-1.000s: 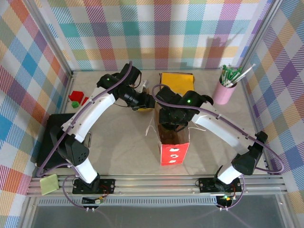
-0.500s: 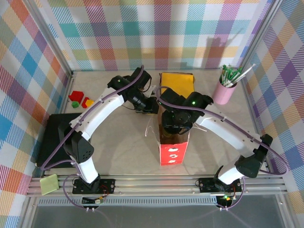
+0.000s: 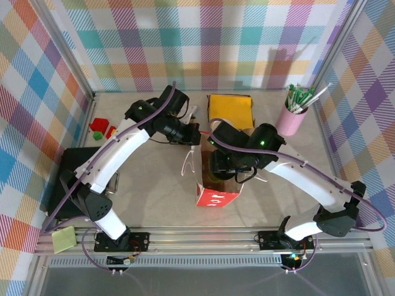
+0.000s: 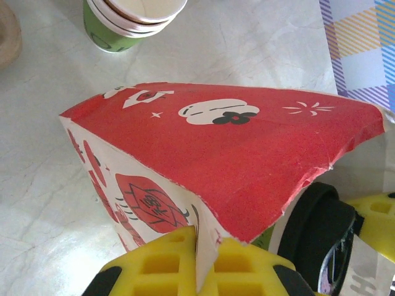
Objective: Pack the takeout coffee
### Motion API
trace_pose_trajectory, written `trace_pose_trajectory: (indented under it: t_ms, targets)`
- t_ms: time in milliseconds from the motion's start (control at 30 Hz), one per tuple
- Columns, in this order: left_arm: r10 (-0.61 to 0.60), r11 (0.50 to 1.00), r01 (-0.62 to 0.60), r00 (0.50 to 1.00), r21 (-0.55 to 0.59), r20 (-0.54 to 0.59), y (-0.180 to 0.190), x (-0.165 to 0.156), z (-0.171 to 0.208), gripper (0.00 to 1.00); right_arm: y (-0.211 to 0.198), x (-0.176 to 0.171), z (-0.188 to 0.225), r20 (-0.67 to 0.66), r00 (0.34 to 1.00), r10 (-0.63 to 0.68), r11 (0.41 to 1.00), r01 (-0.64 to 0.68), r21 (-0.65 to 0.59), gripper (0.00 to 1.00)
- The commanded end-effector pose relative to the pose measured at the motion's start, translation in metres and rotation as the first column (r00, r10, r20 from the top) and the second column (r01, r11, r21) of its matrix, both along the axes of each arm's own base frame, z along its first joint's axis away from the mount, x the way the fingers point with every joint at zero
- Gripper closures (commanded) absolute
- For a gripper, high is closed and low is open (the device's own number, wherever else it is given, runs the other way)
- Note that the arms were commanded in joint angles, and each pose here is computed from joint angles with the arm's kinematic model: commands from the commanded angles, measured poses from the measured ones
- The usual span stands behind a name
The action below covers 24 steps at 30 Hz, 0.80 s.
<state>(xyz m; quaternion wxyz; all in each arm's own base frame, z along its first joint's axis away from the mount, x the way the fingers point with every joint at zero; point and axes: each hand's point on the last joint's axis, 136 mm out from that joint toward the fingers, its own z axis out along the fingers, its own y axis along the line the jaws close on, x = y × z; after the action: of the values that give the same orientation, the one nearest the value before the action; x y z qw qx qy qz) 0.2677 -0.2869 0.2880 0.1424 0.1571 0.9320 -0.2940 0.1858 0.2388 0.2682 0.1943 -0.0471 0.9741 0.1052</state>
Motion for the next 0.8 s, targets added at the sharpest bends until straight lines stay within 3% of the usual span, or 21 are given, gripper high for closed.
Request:
trace_pose_trajectory:
  t_ms: [0, 400, 767]
  targets:
    - [-0.038, 0.999, 0.038, 0.999, 0.021, 0.020, 0.005, -0.011, 0.001, 1.00, 0.001, 0.004, 0.006, 0.042, 0.999, -0.002, 1.000, 0.002, 0.002, 0.46]
    - [-0.082, 0.993, 0.083, 0.997, 0.084, -0.007, 0.018, -0.030, -0.013, 1.00, 0.014, 0.020, 0.012, 0.116, 0.993, 0.003, 1.000, -0.003, 0.004, 0.45]
    - [-0.023, 0.995, 0.027, 0.999, 0.094, -0.039, 0.013, -0.005, -0.035, 1.00, 0.041, 0.035, -0.008, 0.068, 0.997, 0.043, 0.999, -0.044, 0.017, 0.45]
